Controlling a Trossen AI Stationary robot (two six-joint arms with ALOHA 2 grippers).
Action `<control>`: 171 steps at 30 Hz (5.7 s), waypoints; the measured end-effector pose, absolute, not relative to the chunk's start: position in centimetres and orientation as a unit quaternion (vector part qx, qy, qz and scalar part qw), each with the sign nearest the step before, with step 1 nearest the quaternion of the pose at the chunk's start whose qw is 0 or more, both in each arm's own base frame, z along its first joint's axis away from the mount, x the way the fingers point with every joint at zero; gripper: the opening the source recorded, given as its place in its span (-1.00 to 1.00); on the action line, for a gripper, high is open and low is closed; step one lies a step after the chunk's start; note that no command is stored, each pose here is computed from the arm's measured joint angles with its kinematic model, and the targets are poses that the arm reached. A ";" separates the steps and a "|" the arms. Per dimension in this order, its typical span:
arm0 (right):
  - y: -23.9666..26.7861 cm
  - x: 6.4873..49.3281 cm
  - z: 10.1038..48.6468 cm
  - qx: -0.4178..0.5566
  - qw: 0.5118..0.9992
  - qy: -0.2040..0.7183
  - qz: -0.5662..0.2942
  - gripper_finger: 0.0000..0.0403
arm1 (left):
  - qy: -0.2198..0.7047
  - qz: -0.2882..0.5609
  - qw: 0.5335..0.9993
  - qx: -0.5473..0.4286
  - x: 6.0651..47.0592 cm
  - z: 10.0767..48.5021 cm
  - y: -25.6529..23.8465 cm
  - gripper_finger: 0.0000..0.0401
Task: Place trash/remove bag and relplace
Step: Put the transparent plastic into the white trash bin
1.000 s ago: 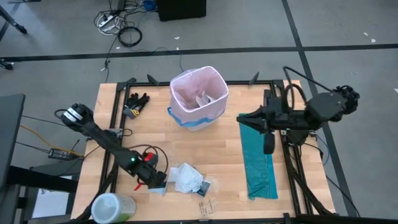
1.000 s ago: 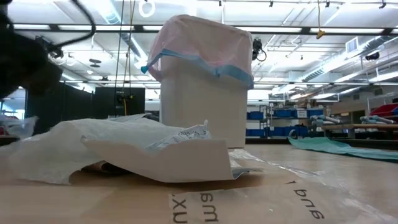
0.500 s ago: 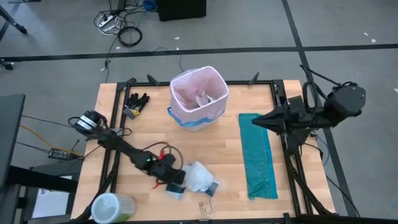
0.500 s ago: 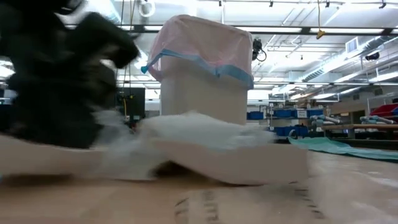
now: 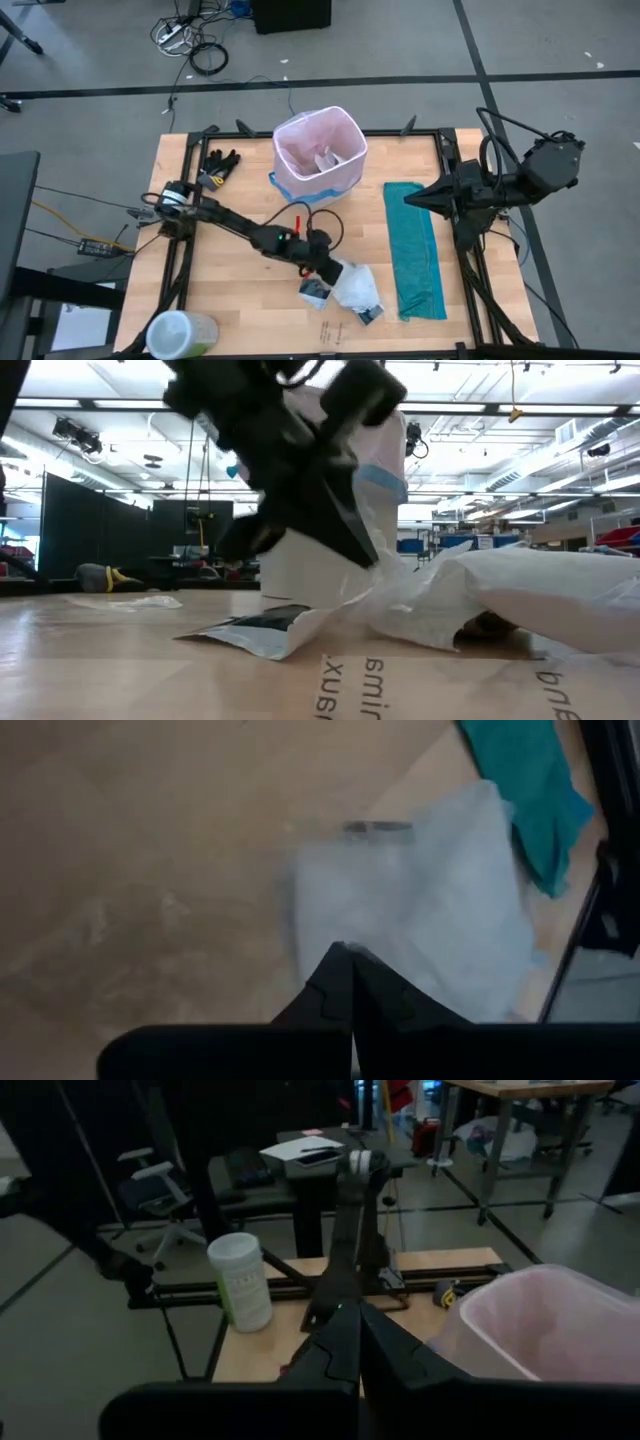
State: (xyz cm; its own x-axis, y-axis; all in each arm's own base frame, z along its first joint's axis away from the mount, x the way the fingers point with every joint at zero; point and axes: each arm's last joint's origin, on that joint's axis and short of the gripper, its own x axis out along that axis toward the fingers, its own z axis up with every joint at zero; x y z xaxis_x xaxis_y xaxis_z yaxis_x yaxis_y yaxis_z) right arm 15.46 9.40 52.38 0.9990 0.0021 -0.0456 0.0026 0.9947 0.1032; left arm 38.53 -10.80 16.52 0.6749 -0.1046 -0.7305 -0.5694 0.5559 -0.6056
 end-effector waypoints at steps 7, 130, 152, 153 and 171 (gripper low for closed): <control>9.5 15.5 52.2 0.061 0.998 0.031 0.011 -0.95 | 0.472 0.235 0.771 -0.358 35.4 20.0 -10.7 -1.00; 9.0 46.7 23.9 0.052 0.905 0.412 -0.091 -1.00 | 0.244 0.113 0.927 -0.263 11.9 32.9 -5.0 -0.98; 10.4 47.6 24.4 0.074 0.888 0.451 0.044 -0.15 | 0.243 0.118 0.931 -0.244 11.9 32.9 -5.0 -0.98; 10.5 47.9 23.7 0.068 0.886 0.456 0.046 -0.12 | 0.245 0.118 0.932 -0.239 11.9 32.8 -4.9 -0.98; 11.4 49.7 15.4 0.039 0.858 0.511 0.007 -0.05 | 0.248 0.117 0.933 -0.234 11.9 32.8 -4.9 -0.98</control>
State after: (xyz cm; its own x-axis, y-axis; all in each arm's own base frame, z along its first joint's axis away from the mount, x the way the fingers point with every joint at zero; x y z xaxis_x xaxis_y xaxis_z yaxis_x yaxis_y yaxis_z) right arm 49.65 11.38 15.36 0.4770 0.0522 -0.8774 0.0269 0.9969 0.0740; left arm 11.90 -4.94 32.77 0.8498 0.1017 -0.5173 -0.3336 0.8634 -0.3784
